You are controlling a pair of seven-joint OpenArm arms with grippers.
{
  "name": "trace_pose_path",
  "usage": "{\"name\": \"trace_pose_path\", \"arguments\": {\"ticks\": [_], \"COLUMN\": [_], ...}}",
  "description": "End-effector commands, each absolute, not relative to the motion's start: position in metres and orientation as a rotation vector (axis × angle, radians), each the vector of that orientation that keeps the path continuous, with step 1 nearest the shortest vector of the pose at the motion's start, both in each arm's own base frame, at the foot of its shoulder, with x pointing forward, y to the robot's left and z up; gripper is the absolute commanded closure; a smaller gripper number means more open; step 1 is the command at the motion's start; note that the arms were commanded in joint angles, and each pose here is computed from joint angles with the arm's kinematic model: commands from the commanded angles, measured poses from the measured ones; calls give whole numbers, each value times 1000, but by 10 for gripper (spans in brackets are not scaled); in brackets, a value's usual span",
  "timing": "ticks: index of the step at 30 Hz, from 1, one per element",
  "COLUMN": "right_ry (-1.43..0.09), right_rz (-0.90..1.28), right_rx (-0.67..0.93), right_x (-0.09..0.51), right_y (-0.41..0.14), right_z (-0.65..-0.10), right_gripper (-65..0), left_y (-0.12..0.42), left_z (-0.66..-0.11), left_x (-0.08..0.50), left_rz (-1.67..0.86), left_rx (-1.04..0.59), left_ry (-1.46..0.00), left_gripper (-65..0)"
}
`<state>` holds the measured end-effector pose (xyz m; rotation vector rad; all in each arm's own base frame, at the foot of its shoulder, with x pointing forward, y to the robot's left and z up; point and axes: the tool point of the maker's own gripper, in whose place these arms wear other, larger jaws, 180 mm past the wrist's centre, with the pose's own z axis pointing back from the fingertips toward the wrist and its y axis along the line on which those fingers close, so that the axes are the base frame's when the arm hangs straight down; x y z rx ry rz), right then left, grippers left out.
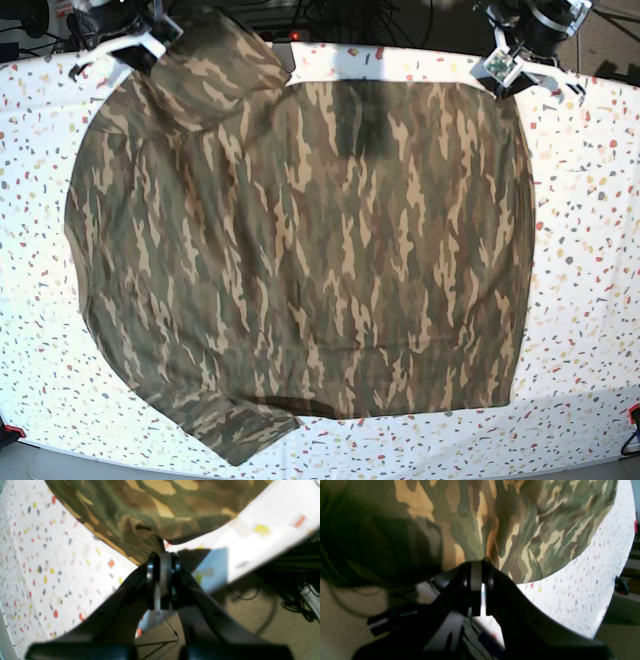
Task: Fold the T-shirt properly
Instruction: 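Grasp the shoulder edge with both grippers and pull it toward the robot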
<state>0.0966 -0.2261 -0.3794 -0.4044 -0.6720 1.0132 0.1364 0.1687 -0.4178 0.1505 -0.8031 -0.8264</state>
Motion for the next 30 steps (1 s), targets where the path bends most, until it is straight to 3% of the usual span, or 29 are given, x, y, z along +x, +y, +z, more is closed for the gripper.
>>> {"name": "trace_pose_path", "arguments": {"ticks": [1,15,25,30], "right_ry": [-689,-649,-851,-838], "right_rz": [1028,1022,922,853], "right_rx": [-419,-521,-625,-528], "right_x": [94,39,97,131], "right_y": [-226,-241,-237,-237], "right_z": [-372,-355,-316,-327], "right_gripper": [0,0,0,0], "left_y": [167,159,145,150], "left_z": [-410,-396,-359,-353], "left_x": [136,107,143,169], "left_rz": [-830,-824,-827,-764], "left_rx": [150,127,149,161], "left_ry": [-830,-819,-962,-991], "left_gripper": [0,0,0,0]}}
